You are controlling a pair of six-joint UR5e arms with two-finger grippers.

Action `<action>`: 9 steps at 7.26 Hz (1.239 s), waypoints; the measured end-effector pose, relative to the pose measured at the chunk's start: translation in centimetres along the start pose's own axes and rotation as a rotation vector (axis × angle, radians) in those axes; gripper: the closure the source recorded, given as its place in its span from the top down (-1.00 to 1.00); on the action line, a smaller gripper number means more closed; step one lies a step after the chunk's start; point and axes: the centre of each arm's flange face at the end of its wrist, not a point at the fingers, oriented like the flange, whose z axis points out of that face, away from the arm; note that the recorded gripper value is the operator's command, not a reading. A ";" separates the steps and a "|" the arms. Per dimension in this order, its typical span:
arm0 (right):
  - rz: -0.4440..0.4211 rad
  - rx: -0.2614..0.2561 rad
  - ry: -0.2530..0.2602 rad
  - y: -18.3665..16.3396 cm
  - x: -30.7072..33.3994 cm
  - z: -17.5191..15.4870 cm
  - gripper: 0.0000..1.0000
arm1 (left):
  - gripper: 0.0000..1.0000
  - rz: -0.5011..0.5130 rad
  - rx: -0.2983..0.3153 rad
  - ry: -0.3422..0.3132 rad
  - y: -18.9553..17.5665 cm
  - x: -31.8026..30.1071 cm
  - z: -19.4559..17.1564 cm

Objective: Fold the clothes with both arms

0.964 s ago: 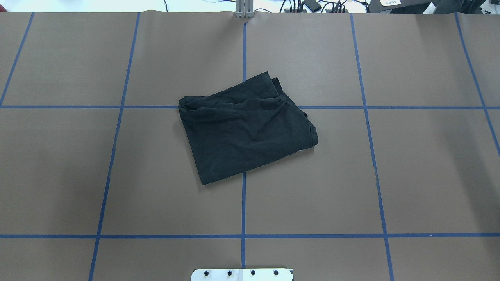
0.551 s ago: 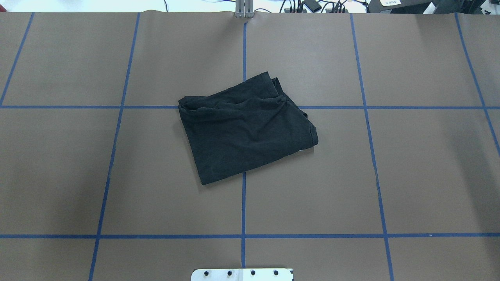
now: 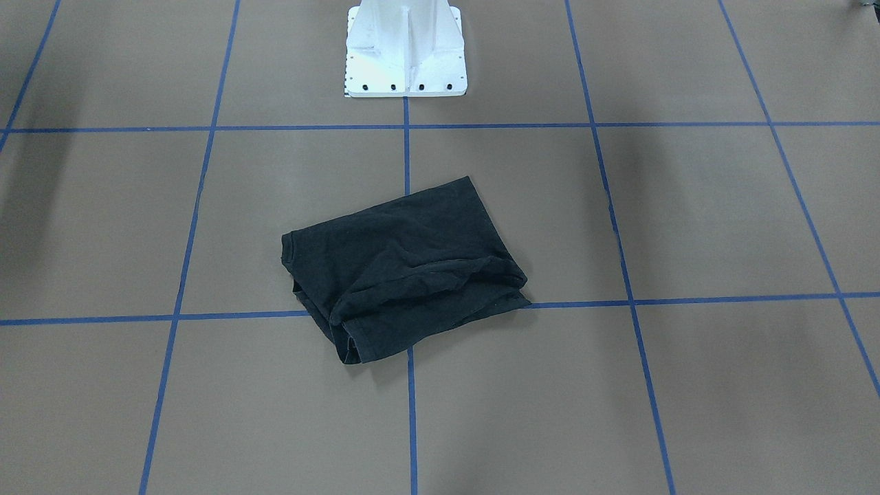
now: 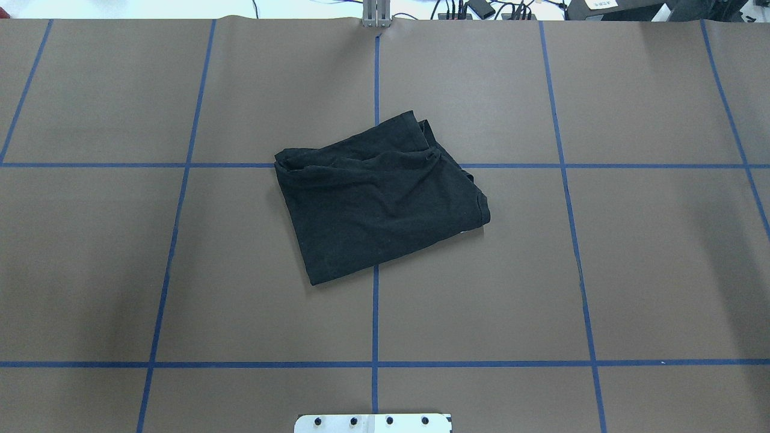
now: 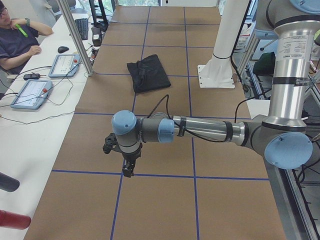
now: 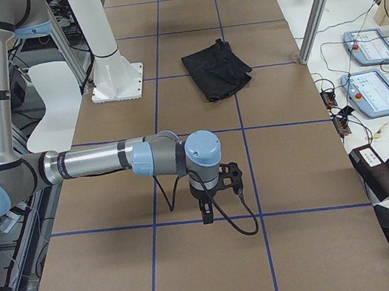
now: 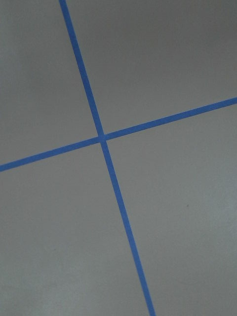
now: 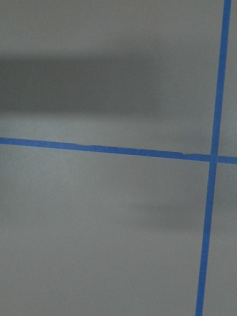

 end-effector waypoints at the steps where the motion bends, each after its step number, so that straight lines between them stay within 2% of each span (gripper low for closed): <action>1: 0.000 0.002 0.000 0.0 0.0 -0.1 0.99 | 1.00 -0.006 0.002 -0.002 0.1 0.2 -0.1; 9: -0.004 0.007 -0.002 -0.1 -0.3 -0.3 1.00 | 1.00 0.003 -0.003 0.007 1.5 0.9 0.3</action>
